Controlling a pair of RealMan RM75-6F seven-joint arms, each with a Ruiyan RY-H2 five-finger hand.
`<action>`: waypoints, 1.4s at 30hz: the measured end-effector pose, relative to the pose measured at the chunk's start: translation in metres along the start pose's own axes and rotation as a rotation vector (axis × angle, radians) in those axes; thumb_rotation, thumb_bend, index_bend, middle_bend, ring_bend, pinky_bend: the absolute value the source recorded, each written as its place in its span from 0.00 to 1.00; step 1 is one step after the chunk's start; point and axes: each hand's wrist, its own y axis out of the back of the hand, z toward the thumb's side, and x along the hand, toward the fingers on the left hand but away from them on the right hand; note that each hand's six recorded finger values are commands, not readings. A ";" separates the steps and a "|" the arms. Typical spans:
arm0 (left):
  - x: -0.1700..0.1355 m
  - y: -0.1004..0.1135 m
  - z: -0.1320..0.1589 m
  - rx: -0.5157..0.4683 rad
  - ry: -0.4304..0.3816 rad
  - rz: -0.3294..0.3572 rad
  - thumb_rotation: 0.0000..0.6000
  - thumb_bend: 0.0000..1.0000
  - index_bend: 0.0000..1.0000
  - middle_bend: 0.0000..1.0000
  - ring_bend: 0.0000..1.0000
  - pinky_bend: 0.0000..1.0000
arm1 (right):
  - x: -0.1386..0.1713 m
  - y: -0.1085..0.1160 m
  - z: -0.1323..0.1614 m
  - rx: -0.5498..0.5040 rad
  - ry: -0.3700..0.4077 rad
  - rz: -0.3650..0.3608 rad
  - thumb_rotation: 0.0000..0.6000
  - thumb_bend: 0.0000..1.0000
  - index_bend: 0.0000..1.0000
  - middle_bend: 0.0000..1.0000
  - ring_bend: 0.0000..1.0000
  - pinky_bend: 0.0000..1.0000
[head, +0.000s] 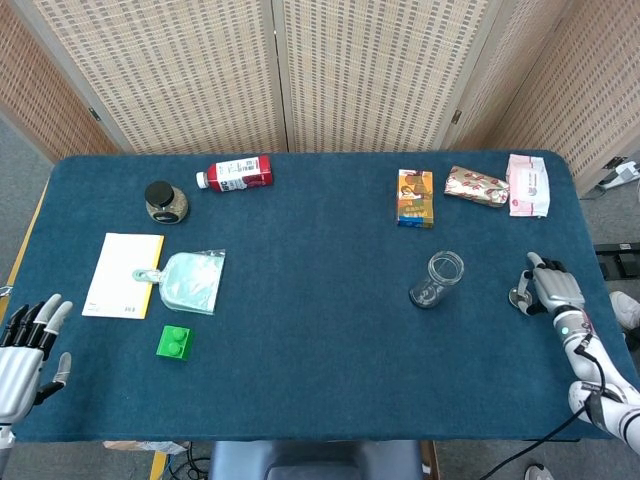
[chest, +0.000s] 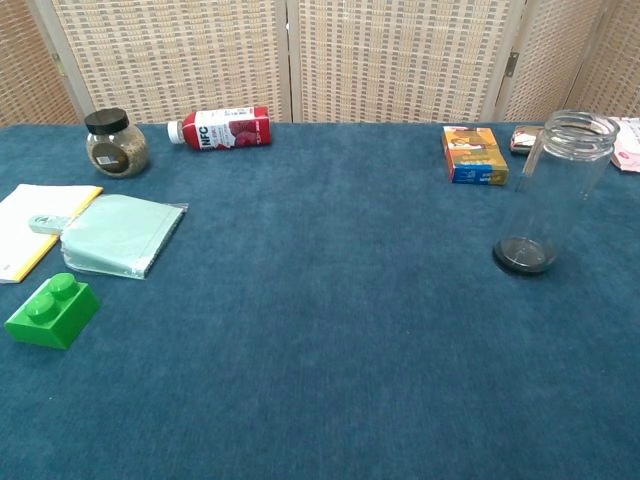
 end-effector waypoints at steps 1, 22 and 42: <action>0.000 0.000 0.000 0.000 0.000 0.000 1.00 0.50 0.00 0.00 0.00 0.00 | 0.000 0.000 0.000 0.000 0.000 -0.001 1.00 0.34 0.54 0.00 0.00 0.00; 0.000 0.005 0.000 -0.021 -0.027 0.030 1.00 0.50 0.00 0.00 0.00 0.00 | -0.001 0.001 0.002 0.018 -0.003 0.003 1.00 0.33 0.60 0.00 0.00 0.00; 0.000 0.011 0.003 -0.047 -0.066 0.074 1.00 0.51 0.00 0.00 0.00 0.00 | -0.006 0.003 0.004 0.041 -0.017 0.001 1.00 0.35 0.65 0.00 0.00 0.00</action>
